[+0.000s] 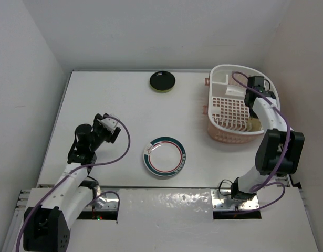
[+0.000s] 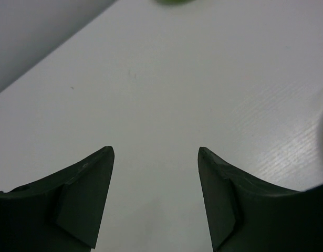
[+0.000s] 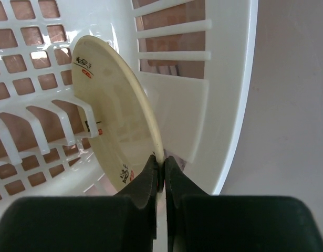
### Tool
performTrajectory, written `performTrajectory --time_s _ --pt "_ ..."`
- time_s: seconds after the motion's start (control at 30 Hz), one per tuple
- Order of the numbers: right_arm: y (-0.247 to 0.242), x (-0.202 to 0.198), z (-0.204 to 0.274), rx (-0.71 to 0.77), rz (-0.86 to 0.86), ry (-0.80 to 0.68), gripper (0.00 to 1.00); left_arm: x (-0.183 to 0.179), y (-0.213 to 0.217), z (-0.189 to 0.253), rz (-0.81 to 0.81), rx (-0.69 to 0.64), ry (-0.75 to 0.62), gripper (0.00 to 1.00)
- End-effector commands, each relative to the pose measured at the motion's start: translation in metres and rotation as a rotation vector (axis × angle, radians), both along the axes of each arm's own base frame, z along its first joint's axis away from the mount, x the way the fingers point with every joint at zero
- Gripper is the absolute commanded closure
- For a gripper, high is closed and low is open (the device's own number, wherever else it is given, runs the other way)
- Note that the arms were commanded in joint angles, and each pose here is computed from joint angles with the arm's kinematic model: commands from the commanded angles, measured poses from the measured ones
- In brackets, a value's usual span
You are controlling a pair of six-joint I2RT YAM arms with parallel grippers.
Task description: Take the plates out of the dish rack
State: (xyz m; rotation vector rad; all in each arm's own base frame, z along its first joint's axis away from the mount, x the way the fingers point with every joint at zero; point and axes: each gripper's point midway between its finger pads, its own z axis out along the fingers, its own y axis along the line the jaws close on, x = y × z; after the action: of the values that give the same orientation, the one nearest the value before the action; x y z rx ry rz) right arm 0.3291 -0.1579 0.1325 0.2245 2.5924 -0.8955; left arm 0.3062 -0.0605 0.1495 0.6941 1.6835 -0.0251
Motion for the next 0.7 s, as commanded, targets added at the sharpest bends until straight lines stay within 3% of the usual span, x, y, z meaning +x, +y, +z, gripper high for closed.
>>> performTrajectory --time_s 0.0,0.3,0.67 --pt "-0.003 0.003 -0.004 0.005 0.031 -0.012 1.00 -0.001 0.006 0.000 0.035 -0.006 -0.029 0.37" --pt "-0.014 -0.002 -0.006 -0.100 0.107 0.024 1.00 0.007 0.012 0.001 0.109 -0.079 -0.020 0.37" --pt "-0.006 0.015 0.009 -0.048 0.127 -0.049 1.00 0.020 0.010 0.001 0.113 -0.091 0.021 0.37"
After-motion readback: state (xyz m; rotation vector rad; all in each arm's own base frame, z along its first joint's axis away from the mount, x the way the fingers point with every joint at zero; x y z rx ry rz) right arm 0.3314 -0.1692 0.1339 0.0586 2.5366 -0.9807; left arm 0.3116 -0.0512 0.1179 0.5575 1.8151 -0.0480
